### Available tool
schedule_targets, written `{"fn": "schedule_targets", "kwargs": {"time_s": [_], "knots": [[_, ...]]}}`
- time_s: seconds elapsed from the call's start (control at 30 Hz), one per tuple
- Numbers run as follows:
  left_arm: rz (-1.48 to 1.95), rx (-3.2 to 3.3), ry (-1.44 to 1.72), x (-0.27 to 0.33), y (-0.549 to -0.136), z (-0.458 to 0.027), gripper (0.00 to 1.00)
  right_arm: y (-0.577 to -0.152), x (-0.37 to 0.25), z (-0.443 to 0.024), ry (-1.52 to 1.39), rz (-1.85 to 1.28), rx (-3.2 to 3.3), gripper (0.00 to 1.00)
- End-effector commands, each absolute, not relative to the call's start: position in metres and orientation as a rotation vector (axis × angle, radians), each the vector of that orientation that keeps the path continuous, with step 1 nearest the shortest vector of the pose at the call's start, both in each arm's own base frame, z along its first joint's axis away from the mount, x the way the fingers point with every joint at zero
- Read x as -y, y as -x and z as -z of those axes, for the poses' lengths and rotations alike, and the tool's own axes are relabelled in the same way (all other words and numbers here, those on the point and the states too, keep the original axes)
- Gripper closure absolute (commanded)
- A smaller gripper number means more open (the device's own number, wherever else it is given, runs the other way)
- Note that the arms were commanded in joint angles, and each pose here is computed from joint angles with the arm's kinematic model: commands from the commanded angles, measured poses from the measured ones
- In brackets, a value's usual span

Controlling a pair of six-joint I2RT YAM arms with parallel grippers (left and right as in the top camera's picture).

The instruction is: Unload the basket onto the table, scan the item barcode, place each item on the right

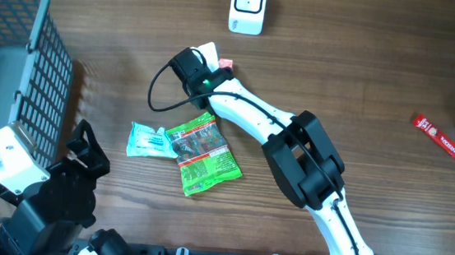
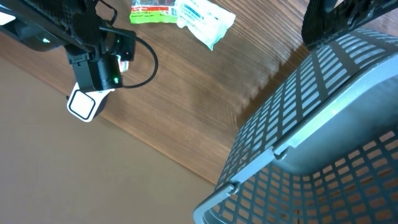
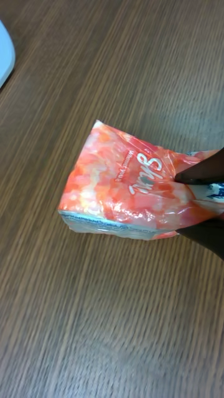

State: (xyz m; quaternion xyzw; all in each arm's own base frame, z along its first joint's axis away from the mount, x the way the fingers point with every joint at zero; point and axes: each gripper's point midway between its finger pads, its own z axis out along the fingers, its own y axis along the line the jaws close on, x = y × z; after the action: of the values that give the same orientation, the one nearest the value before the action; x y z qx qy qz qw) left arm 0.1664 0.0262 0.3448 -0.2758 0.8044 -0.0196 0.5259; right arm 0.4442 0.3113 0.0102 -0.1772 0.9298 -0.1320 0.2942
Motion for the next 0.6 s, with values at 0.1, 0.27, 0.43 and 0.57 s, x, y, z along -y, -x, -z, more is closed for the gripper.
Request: {"fn": "schedule_targets", "kwargs": {"time_s": [0.1,0.27,0.43,0.57], "knots": [[0.044,-1.925,0.662,-0.025,-0.168,-0.343,0.00,-0.440,-0.254,-0.009,0.495,0.789,-2.423,0.96],[0.044,-1.925,0.662,-0.025,-0.168,-0.343,0.00,-0.448,-0.236,-0.093,0.432,1.105,-2.112,0.96],[0.044,-1.925,0.662,-0.025,-0.168,-0.343,0.00,-0.450,-0.244,-0.118,0.615,1.291,-1.976,0.96],[0.044,-1.925,0.662,-0.025,-0.168,-0.343,0.00,-0.446,-0.239,-0.151,0.544,1.470,-1.808,0.96]]}}
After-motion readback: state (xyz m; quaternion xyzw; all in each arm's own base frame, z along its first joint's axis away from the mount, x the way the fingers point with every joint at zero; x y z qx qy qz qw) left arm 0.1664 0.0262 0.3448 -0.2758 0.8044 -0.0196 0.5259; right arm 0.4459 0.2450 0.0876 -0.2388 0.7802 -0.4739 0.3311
